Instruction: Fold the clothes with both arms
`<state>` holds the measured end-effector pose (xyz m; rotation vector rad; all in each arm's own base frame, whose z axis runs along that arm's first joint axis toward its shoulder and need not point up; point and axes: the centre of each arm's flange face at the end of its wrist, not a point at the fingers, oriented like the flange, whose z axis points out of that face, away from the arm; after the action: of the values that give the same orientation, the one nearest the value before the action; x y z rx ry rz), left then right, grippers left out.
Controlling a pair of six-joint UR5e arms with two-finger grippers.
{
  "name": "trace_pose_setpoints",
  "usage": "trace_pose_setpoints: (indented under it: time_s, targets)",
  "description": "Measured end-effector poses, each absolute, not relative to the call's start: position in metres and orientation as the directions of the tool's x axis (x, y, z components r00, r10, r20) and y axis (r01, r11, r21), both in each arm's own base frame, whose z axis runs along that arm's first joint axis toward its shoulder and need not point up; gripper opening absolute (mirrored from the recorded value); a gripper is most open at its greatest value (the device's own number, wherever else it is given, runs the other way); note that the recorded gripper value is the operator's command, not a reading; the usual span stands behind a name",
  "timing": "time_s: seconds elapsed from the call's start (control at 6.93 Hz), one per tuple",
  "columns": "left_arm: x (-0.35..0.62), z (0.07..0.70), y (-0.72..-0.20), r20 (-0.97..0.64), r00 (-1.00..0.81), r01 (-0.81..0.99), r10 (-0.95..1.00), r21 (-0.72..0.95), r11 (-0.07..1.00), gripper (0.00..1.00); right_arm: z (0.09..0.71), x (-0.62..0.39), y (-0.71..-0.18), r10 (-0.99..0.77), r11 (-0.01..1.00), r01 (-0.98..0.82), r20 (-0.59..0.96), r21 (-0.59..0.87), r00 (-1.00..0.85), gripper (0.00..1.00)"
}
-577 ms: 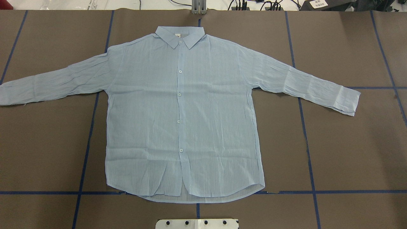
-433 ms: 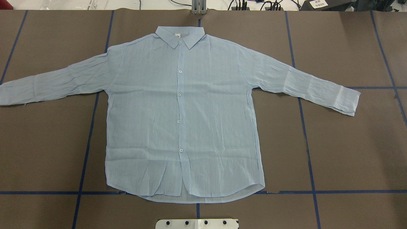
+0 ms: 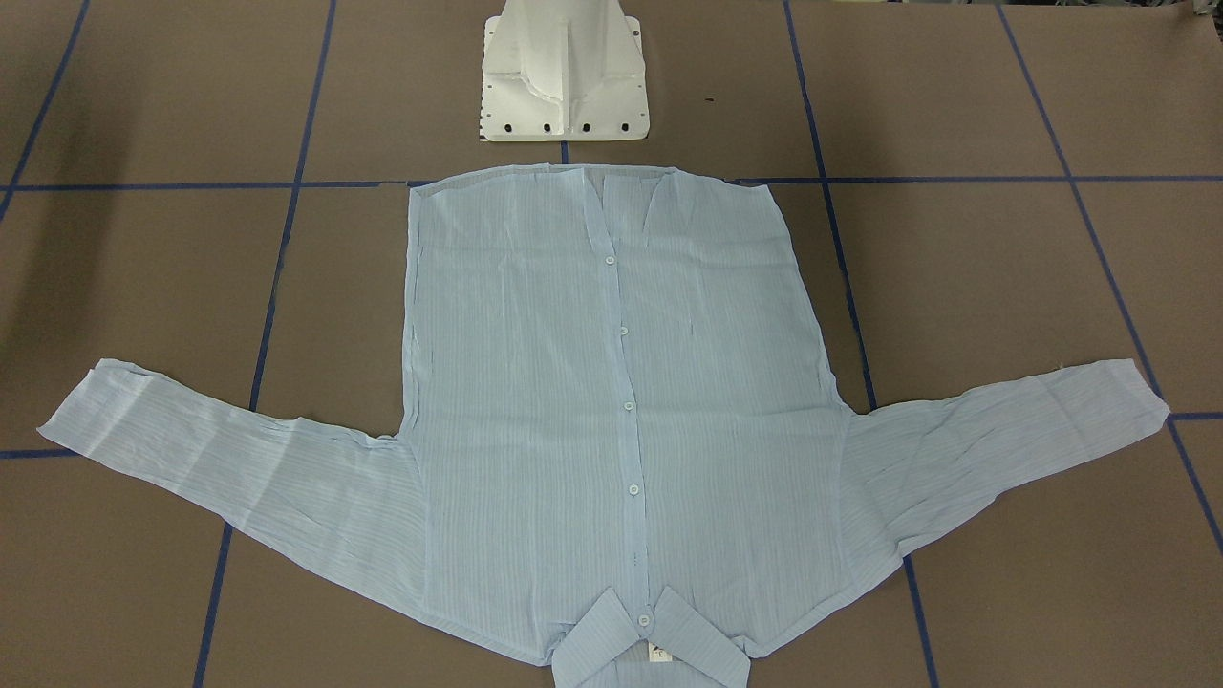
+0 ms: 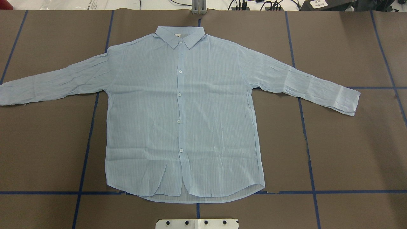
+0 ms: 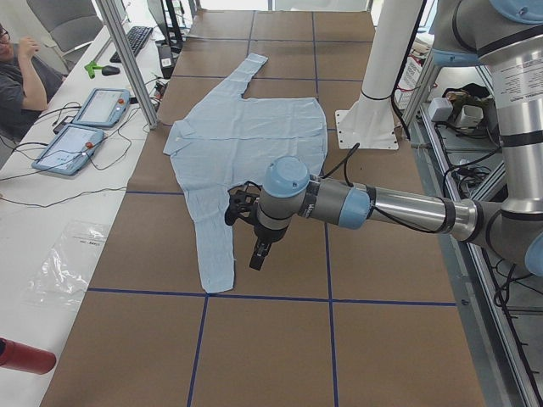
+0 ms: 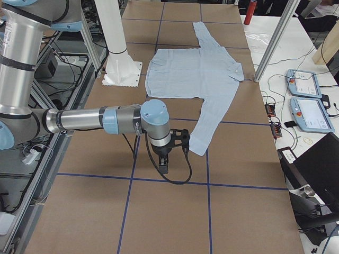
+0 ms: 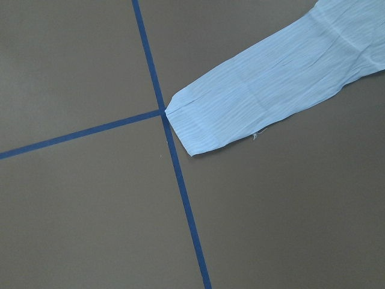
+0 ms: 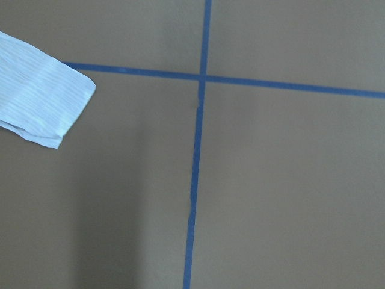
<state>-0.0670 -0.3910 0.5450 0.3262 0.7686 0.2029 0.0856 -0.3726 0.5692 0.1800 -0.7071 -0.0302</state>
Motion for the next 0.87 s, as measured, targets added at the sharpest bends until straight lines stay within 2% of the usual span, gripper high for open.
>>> trace_pose_setpoints:
  time_s: [0.29,0.58,0.87]
  targets:
    - [-0.067,0.512,-0.406,-0.593,0.706,-0.056,0.387,0.499,0.865,1.00,0.555,0.086,-0.388,-0.154,0.959,-0.038,0.632,0.280,0.759,1.00]
    - [-0.068,0.479,-0.437,-0.503,0.710,-0.056,0.493,0.657,0.751,1.00,0.557,0.084,-0.409,-0.185,0.945,-0.047,0.650,0.323,0.737,1.00]
    - [-0.068,0.471,-0.459,-0.478,0.707,-0.057,0.522,0.697,0.715,1.00,0.548,0.079,-0.433,-0.212,0.936,-0.053,0.674,0.349,0.707,1.00]
